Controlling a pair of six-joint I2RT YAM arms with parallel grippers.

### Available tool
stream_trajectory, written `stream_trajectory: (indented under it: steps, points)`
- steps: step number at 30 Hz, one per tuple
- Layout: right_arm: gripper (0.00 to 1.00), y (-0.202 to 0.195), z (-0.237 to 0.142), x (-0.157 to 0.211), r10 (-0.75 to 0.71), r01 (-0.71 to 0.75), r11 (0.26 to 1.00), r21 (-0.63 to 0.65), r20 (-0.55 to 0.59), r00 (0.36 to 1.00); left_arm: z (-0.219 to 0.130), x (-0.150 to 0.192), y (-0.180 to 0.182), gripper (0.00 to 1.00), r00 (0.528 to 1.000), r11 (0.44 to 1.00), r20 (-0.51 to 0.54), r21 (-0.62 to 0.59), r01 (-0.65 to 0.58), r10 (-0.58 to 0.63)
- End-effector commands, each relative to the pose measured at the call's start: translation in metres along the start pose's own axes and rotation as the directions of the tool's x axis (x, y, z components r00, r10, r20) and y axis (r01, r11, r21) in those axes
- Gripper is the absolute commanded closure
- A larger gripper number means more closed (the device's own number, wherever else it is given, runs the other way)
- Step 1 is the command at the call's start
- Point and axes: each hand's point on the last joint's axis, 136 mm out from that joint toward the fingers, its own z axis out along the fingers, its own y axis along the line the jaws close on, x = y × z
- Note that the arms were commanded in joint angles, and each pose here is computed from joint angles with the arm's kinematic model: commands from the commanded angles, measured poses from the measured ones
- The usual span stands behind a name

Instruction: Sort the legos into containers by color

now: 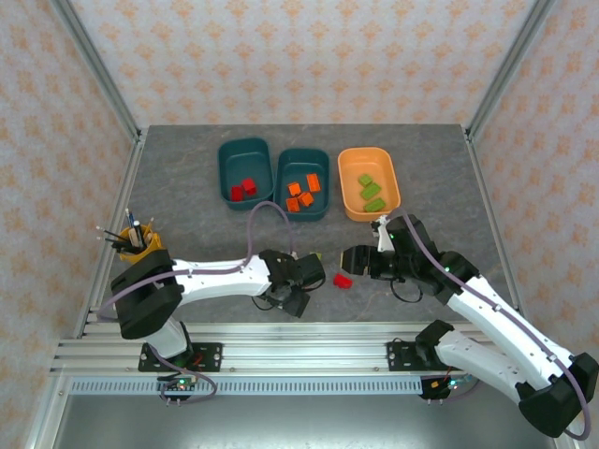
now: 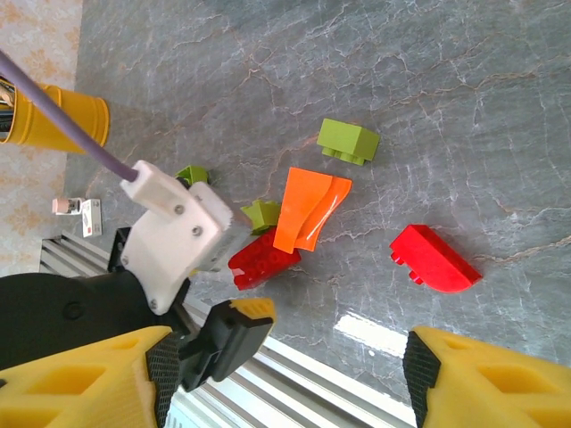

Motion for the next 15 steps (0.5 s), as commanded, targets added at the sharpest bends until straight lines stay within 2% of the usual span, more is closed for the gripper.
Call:
stream_trajectory:
  steps: [1, 6, 11, 15]
  points:
    - [0.31, 0.001, -0.003, 0.002, 0.02, -0.02, 1.0, -0.007, -0.006, 1.0, 0.009, -0.011, 0.003, 0.3, 1.0, 1.0, 0.025, -0.012, 0.001, -0.001]
    - [0.3, 0.001, -0.002, 0.001, 0.031, -0.031, 1.0, -0.003, -0.001, 1.0, 0.015, -0.016, 0.007, 0.32, 1.0, 1.0, 0.02, -0.007, 0.016, -0.016]
    - [0.31, -0.002, -0.001, -0.002, 0.041, -0.041, 0.999, 0.007, 0.014, 0.999, 0.026, -0.012, 0.005, 0.54, 1.0, 1.0, -0.012, -0.001, -0.006, 0.006]
    - [0.31, -0.001, 0.001, -0.005, 0.045, -0.046, 0.999, 0.012, 0.019, 0.999, 0.027, -0.012, 0.007, 0.66, 1.0, 1.0, -0.012, -0.014, -0.02, 0.02]
